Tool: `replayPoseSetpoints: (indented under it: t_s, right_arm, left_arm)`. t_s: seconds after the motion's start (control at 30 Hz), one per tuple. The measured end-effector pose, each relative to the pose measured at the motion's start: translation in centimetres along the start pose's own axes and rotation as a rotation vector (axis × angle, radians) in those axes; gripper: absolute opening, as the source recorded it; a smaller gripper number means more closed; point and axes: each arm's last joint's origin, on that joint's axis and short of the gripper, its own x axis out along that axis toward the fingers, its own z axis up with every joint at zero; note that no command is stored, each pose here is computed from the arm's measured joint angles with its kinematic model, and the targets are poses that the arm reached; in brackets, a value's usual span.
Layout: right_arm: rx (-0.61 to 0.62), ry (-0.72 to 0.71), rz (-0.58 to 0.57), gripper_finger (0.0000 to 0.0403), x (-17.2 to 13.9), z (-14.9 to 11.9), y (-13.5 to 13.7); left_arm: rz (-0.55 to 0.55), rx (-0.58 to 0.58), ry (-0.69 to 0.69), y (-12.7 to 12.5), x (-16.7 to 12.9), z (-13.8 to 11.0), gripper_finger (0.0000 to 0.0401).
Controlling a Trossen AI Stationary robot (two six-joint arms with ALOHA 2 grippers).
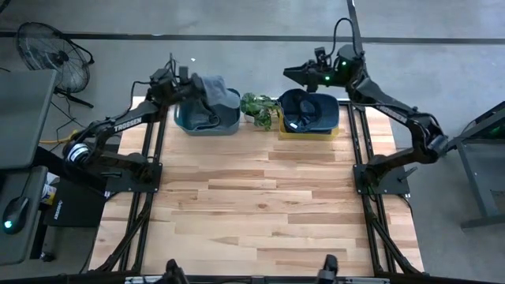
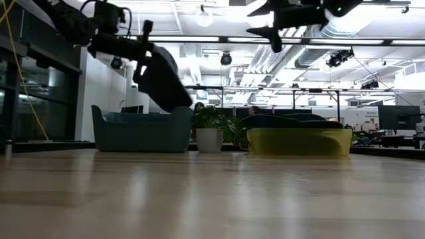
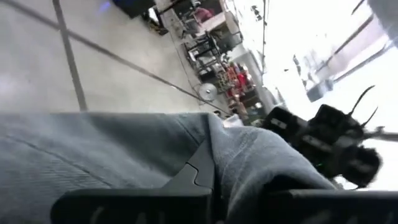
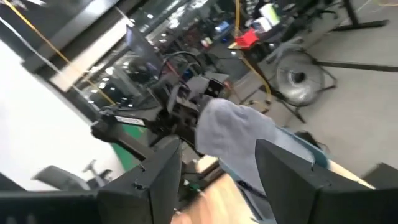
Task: Pick & Place hat
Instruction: Put the gray cap into the green bin
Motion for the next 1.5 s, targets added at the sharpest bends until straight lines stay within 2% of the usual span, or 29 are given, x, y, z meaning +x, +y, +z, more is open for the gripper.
replayPoseSetpoints:
  t_s: [0.17,0.37,0.53,0.73,0.93,1.1,1.2,1.4,1.5]
  right_arm:
    - [-0.027,0.037,-0.085,0.0200,-2.3,0.2,0.3]
    - [-0.056,0.131,-0.181,0.0200,-4.0,-0.5,0.3]
    - [-0.182,0.254,-0.193,0.0200,-3.5,-2.1,0.4]
    - [-0.340,0.255,-0.147,0.0199,-2.4,-2.6,1.8]
    - [-0.456,0.336,-0.067,0.0199,-1.4,-4.2,3.3]
    - [-0.563,0.370,-0.081,0.0199,-0.8,-5.1,4.2]
    - [-0.641,0.374,-0.123,0.0199,-0.5,-5.5,4.6]
    - [-0.892,0.377,-0.290,0.0199,0.2,-6.1,5.5]
    - [-0.981,0.356,-0.357,0.0199,0.5,-6.3,6.1]
  left_arm:
    - [0.023,-0.176,0.042,1.0,-1.8,1.9,0.0000]
    - [0.001,-0.219,0.054,0.4,-2.7,2.3,0.0000]
    - [-0.055,-0.180,0.057,-1.5,-2.4,2.5,0.0000]
    - [-0.101,-0.135,0.039,-3.2,-2.2,3.4,0.0000]
    - [-0.142,-0.101,0.023,-4.8,-2.2,4.3,0.0000]
    - [-0.149,-0.084,-0.010,-5.4,-2.2,4.7,0.0000]
    - [-0.147,-0.088,-0.017,-5.6,-2.0,4.4,0.0000]
    - [-0.132,-0.093,-0.069,-6.5,-1.1,2.9,0.0000]
    - [-0.122,-0.097,-0.100,-6.9,-0.7,2.2,0.0000]
